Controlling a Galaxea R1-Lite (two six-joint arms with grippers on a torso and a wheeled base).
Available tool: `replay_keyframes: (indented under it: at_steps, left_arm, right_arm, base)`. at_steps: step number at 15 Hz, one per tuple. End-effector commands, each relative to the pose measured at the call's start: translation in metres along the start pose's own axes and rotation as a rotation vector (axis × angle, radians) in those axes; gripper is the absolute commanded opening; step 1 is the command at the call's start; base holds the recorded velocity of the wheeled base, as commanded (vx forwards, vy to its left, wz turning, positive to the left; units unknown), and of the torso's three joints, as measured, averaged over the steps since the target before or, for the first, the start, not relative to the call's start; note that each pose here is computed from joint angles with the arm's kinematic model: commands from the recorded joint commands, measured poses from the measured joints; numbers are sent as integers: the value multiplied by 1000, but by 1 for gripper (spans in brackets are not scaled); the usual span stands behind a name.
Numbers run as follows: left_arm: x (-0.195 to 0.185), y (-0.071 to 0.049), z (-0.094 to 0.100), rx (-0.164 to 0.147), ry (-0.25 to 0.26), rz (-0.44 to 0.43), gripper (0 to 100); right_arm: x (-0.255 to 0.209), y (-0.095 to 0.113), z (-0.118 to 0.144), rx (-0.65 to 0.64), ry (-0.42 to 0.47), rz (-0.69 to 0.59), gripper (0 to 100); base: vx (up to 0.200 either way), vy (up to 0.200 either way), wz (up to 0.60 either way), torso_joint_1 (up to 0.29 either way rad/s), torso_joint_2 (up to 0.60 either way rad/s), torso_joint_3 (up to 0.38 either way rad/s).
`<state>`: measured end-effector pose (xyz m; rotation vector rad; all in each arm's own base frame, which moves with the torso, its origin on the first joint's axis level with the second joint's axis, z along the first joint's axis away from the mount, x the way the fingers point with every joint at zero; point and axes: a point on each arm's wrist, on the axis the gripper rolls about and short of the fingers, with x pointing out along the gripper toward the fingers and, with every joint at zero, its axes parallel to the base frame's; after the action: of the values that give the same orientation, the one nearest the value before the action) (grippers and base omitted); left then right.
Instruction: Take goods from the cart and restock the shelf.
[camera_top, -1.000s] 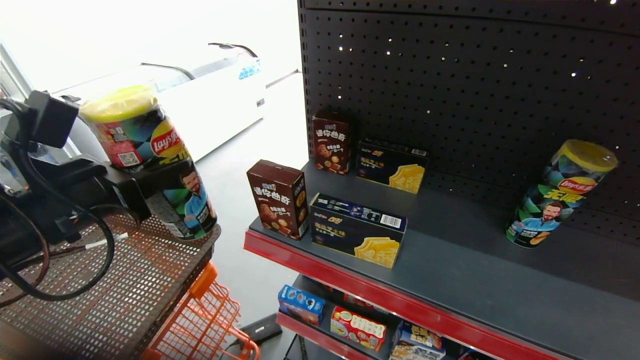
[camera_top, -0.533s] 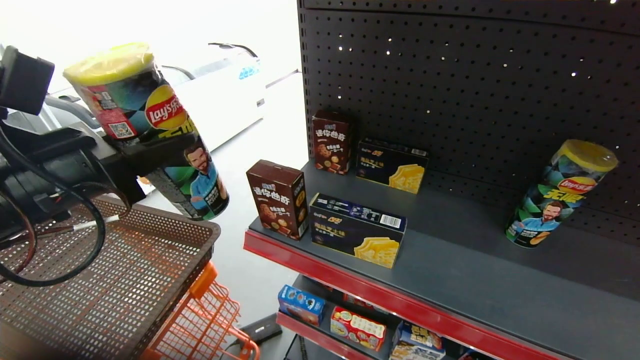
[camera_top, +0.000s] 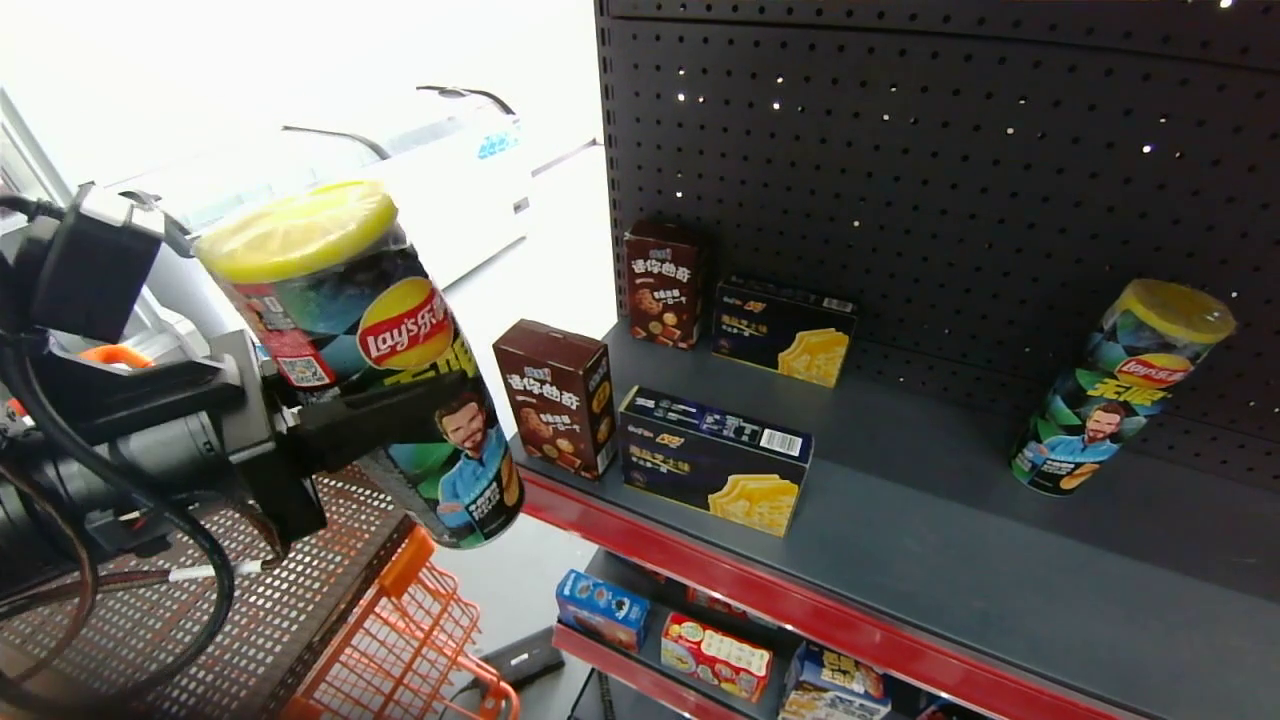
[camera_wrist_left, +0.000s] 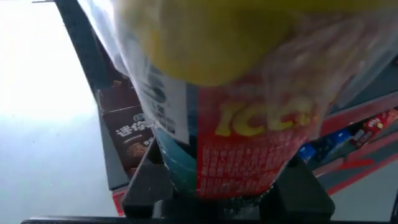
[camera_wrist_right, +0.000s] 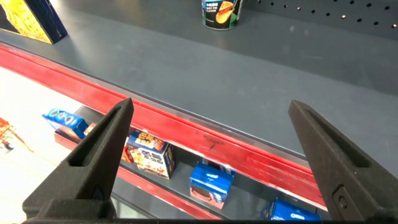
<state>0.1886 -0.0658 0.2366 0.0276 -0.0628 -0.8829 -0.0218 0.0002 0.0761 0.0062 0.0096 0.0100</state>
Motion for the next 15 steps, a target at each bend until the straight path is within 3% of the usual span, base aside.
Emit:
replay_keyframes:
  at_steps: [1, 6, 10, 13, 15]
  left_arm:
    - [-5, -11, 0, 1, -8, -70, 0]
    - [0, -34, -9, -18, 6, -275, 0]
    - [8, -48, -10, -25, 9, -364, 0]
    - [11, -48, -11, -29, 13, -376, 0]
    - [11, -48, -11, -29, 13, -379, 0]
  right_arm:
    - [0, 0, 0, 0, 1, 1, 100]
    - [0, 0, 0, -2, 1, 1, 100]
    - [0, 0, 0, -2, 1, 1, 100]
    - [0, 0, 0, -2, 1, 1, 100]
    - [0, 0, 0, -2, 1, 1, 100]
  base:
    - [0, 0, 0, 0, 0, 0]
    - [0, 0, 0, 0, 0, 0]
    - [0, 0, 0, 0, 0, 0]
    - [0, 0, 0, 0, 0, 0]
    - [0, 0, -600, -2, 7, 5]
